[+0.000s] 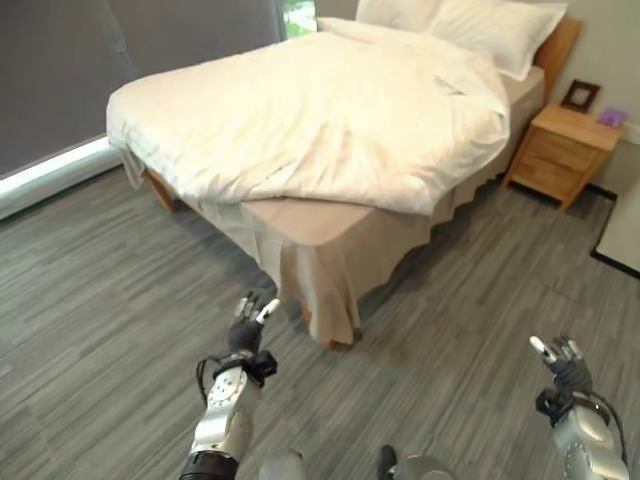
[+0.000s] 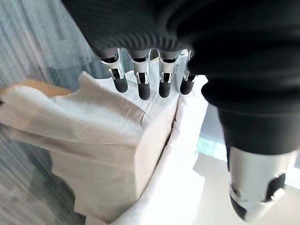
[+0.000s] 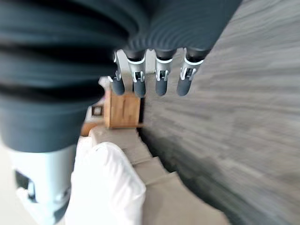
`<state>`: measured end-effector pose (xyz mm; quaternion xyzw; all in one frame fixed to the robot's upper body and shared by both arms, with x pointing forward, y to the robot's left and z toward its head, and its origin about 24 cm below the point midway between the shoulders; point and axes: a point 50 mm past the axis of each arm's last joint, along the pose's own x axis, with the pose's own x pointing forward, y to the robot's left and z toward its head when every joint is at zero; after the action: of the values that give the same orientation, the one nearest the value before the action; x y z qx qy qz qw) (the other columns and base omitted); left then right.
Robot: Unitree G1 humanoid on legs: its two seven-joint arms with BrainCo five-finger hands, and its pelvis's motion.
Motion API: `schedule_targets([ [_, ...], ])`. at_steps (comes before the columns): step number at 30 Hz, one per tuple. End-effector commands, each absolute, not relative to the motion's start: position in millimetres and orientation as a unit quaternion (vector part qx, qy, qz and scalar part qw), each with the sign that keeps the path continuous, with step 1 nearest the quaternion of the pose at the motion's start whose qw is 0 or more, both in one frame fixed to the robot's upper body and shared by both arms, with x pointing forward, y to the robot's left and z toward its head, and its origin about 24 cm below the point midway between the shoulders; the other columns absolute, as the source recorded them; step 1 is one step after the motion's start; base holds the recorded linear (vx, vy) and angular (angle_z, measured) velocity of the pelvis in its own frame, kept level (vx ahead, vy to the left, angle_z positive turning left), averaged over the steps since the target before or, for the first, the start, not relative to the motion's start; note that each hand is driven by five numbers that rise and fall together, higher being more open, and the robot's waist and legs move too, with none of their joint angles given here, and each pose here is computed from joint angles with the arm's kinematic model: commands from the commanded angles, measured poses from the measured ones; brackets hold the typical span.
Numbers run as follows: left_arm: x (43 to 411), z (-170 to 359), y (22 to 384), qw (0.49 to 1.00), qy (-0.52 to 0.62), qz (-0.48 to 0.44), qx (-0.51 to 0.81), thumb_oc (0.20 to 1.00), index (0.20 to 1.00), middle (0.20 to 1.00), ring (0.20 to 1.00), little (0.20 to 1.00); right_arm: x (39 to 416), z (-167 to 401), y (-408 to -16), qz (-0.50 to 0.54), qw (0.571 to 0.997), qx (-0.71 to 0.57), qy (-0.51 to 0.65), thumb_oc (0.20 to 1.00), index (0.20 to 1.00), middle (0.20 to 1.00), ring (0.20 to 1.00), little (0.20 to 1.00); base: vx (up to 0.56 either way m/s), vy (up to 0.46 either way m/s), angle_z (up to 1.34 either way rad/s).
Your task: Making the bed.
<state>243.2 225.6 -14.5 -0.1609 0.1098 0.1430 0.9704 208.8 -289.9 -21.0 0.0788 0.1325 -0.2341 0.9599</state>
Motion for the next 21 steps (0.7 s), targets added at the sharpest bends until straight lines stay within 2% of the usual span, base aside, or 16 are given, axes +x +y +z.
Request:
schedule_targets([
  [1, 260, 18, 239, 0.972, 0.025, 0.156, -0.172, 1.0, 1.0, 1.0, 1.0, 1.0, 222, 18, -307, -0.223, 0.973, 0.034, 0.051, 1.0, 1.0, 1.0, 1.0, 1.0, 0.32, 0.107, -0.25],
  [9, 262, 31, 256, 0.958, -0.015, 0.218, -0.188, 1.0, 1.0, 1.0, 1.0, 1.0, 205, 0, -314, -0.262, 0.961, 0.033, 0.085, 1.0, 1.0, 1.0, 1.0, 1.0, 0.39, 0.167, -0.55],
  [15, 261, 41, 268, 0.961, -0.032, 0.23, -0.15, 1.0, 1.0, 1.0, 1.0, 1.0, 219, -3, -294, -0.208, 0.973, 0.028, 0.093, 1.0, 1.0, 1.0, 1.0, 1.0, 0.1, 0.205, -0.14],
  [21, 260, 33, 263, 0.968, -0.009, 0.212, -0.133, 1.0, 1.0, 1.0, 1.0, 1.0, 223, 1, -294, -0.194, 0.976, -0.002, 0.097, 1.0, 1.0, 1.0, 1.0, 1.0, 0.07, 0.118, -0.01],
])
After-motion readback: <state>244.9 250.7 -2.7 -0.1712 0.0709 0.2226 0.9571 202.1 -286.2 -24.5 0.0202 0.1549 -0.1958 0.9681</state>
